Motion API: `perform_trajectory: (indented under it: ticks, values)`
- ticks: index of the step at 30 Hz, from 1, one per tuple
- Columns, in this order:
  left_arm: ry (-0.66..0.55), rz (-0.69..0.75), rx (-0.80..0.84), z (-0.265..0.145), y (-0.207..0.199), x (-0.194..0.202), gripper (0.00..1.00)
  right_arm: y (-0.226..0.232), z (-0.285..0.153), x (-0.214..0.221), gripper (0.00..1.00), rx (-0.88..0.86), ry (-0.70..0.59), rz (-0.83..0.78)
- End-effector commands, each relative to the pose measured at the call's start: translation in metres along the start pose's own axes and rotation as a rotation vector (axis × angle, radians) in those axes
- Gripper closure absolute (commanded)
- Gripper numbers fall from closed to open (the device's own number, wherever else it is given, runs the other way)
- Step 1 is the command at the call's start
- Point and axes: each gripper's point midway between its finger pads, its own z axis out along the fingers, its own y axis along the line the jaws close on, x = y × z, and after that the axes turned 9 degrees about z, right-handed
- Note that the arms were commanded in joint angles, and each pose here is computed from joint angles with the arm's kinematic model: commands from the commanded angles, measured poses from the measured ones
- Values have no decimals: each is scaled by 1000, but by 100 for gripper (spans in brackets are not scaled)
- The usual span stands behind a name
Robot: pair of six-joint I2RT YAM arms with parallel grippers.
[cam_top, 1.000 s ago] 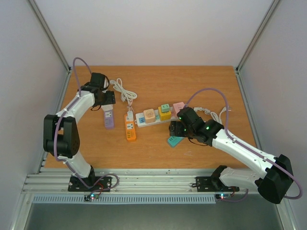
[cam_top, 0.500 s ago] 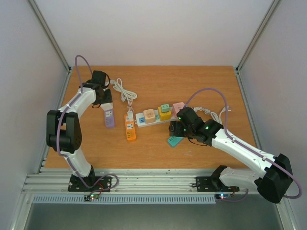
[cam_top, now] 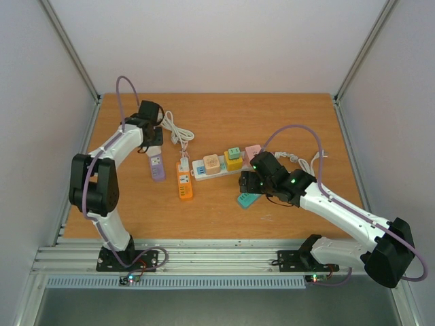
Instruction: Insert the plug
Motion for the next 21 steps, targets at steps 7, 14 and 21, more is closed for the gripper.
perform_trajectory:
  ticks: [7,14,21]
  values:
    - [320,169,-174,54,4,84,57,5,0,-4,11,-17,-14,8]
    - [277,154,-105,43,-9,80,55,4,0,-4,11,-15,-11,9]
    - [29,64,56,-13,-26,14,27,7,-1,-5,11,-20,-14,7]
